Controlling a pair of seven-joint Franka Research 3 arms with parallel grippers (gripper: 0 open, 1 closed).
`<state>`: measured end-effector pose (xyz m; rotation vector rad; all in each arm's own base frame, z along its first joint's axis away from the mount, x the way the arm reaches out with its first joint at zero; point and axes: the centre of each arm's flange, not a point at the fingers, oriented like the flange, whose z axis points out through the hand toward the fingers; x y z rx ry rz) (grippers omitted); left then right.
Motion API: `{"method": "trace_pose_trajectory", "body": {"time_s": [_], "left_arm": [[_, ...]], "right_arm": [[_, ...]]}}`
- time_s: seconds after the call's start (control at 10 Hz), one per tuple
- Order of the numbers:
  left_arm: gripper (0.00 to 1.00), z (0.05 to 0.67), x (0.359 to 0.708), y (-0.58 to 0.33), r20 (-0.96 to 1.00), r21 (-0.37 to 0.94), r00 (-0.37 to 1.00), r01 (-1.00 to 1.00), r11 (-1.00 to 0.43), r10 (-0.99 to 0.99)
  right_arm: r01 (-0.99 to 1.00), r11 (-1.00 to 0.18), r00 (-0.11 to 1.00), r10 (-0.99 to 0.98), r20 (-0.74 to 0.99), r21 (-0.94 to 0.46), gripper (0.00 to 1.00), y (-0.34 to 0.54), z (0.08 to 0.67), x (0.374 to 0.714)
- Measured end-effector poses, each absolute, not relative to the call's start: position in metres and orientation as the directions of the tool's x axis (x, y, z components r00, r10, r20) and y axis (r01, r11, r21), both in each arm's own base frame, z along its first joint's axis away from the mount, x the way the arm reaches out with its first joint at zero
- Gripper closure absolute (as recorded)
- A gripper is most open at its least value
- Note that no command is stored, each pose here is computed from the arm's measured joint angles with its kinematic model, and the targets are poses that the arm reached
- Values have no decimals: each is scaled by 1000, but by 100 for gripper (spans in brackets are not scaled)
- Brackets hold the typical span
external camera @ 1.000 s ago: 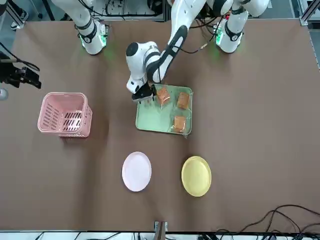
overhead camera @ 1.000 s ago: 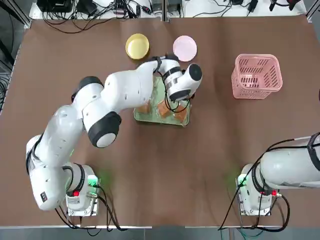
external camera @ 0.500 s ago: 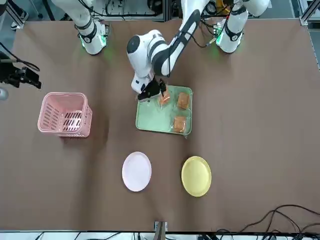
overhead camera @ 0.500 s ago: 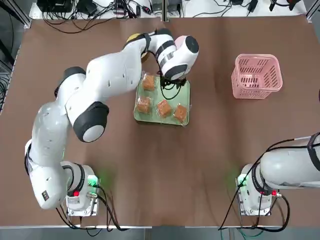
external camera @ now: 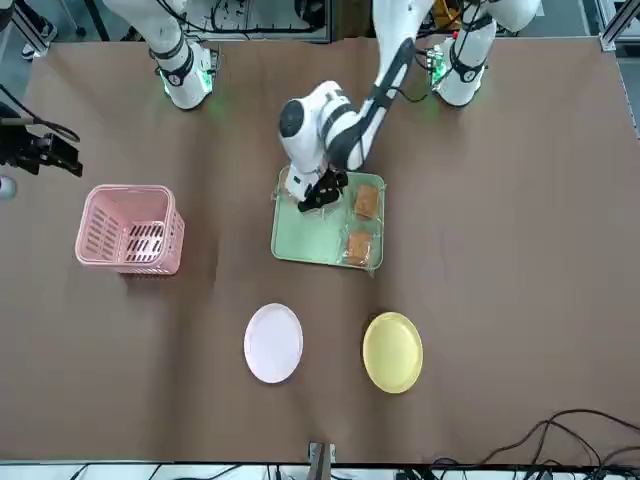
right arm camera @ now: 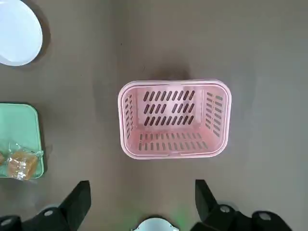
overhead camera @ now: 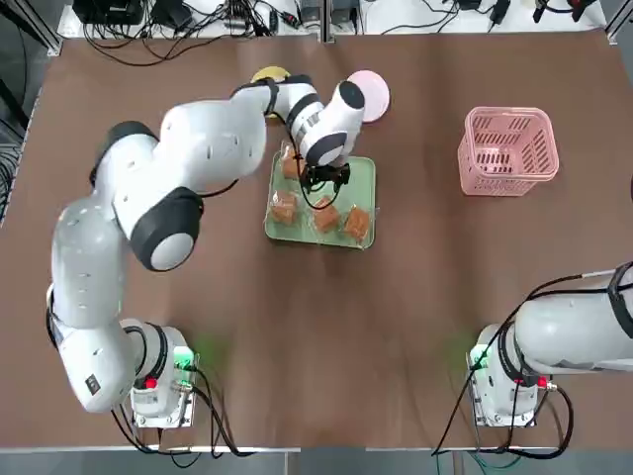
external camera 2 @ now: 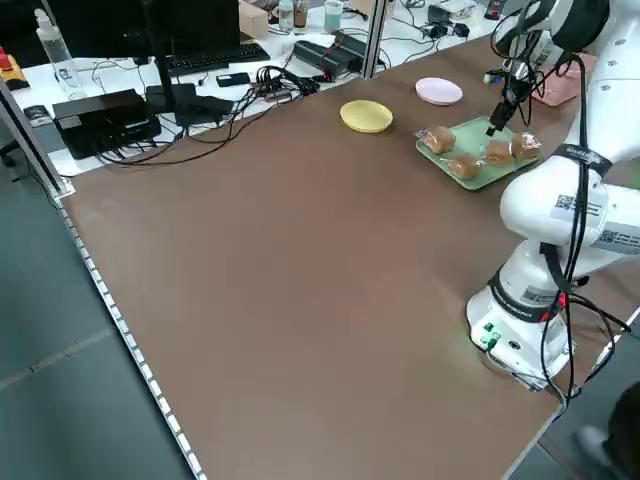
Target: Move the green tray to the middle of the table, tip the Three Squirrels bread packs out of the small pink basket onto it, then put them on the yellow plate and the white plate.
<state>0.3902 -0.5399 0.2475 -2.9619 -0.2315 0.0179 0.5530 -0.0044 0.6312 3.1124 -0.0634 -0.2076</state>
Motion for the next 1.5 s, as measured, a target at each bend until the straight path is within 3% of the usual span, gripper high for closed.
{"method": "trace_pose_trajectory", "body": {"time_s": [0.3, 0.5, 0.7, 1.5], "left_arm": [[0, 257, 374, -524, 22, -63, 950, 313, -948, 312], [0, 229, 352, -520, 31, 23, 916, 399, -917, 399], [0, 213, 339, -514, 27, 32, 899, 436, -900, 437], [0, 188, 339, -514, 22, 51, 888, 459, -887, 460]], "right_arm": [[-39, -999, 990, -42, -133, 24, 4, -4, 631, 553], [-39, -999, 990, -42, -133, 24, 4, -4, 631, 553], [-39, -999, 990, -42, -133, 24, 4, -4, 631, 553], [-39, -999, 990, -42, -133, 24, 4, -4, 631, 553]]}}
